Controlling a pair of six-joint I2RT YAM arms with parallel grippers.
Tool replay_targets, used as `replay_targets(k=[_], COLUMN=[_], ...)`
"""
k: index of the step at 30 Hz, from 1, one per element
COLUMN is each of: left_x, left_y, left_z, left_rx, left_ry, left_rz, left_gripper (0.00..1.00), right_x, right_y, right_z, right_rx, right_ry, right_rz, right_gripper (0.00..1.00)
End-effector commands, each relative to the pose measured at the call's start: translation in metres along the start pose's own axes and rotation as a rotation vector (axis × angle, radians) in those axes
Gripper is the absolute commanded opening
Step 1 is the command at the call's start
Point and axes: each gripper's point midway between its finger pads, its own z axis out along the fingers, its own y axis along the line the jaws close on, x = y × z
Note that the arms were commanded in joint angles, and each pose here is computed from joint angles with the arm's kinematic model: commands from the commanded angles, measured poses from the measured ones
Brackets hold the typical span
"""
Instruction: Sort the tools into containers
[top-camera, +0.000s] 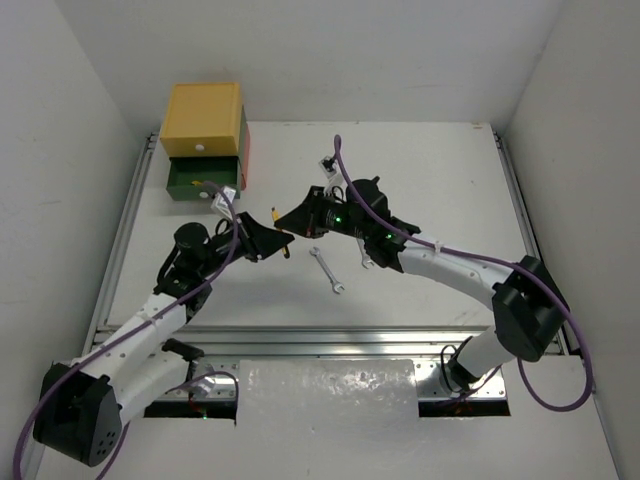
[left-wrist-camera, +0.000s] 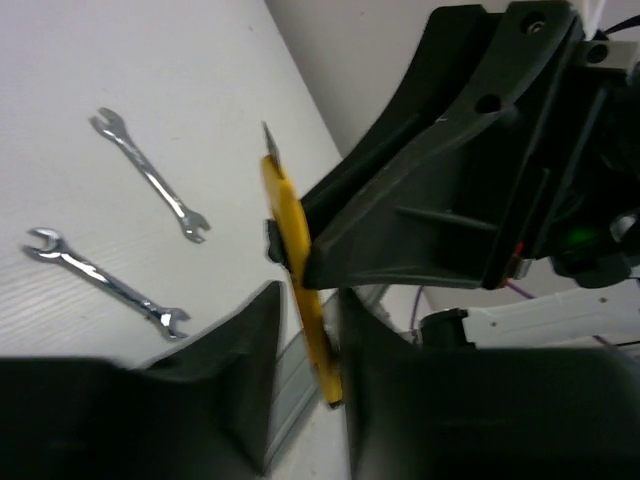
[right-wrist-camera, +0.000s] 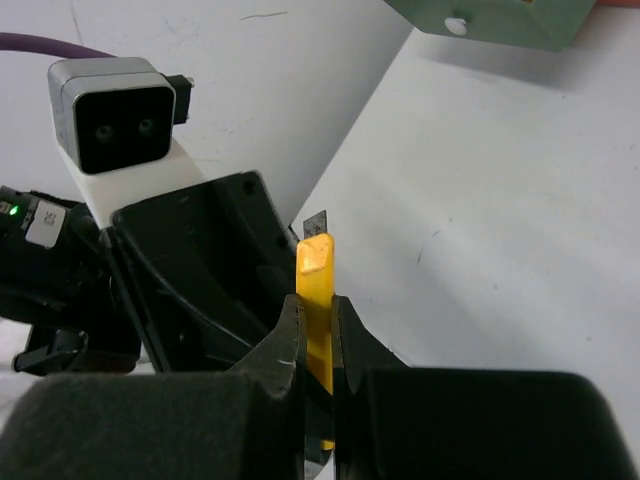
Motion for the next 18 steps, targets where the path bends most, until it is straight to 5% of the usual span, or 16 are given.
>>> replay_targets(k=[1, 3, 4, 6, 7, 8, 12, 18], left_x=[-0.01, -0.009, -0.013, -0.013, -0.032, -0.04, -0.102, -0.207], left_y=[-0.025, -0.02, -0.018, -0.005, 0.001, 0.011, 0.086, 0.167], left_z=[0.009, 0.012, 0.014, 0.015, 0.019, 0.018, -0.005, -0.041], left_rx=[0.079, 0.064, 0.046, -0.031, -0.101, -0.17, -0.501, -0.707], left_ry=[-0.025, -0.014, -0.022, -0.011, -0.075, -0.102, -0.283, -0.527], left_rz=[0.052, 0.043, 0.043, 0.027, 0.039, 0.027, -0.148, -0.325], left_gripper=[0.15, 0.0, 0.0, 0.0, 0.0, 0.0, 0.0, 0.0], right_x=[-0.012, -0.013, -0.014, -0.016, -0.018, -0.033, -0.04, -0.044], right_y=[0.017, 0.016, 0.016, 0.0, -0.01, -0.024, -0.088, -0.094], right_z=[0.002, 0.001, -0.001, -0.008, -0.013, -0.029, -0.093, -0.142], right_rx=[-0.068, -0.064, -0.058, 0.002, 0.033, 0.079, 0.265, 0.412], right_ry=[-0.041, -0.044, -0.049, -0.063, -0.069, -0.104, -0.249, -0.275], right_rz=[0.003, 0.004, 0.003, 0.015, 0.036, 0.085, 0.192, 0.062], right_gripper=[0.0, 0.0, 0.11, 0.51, 0.82, 0.89, 0.99, 0.99])
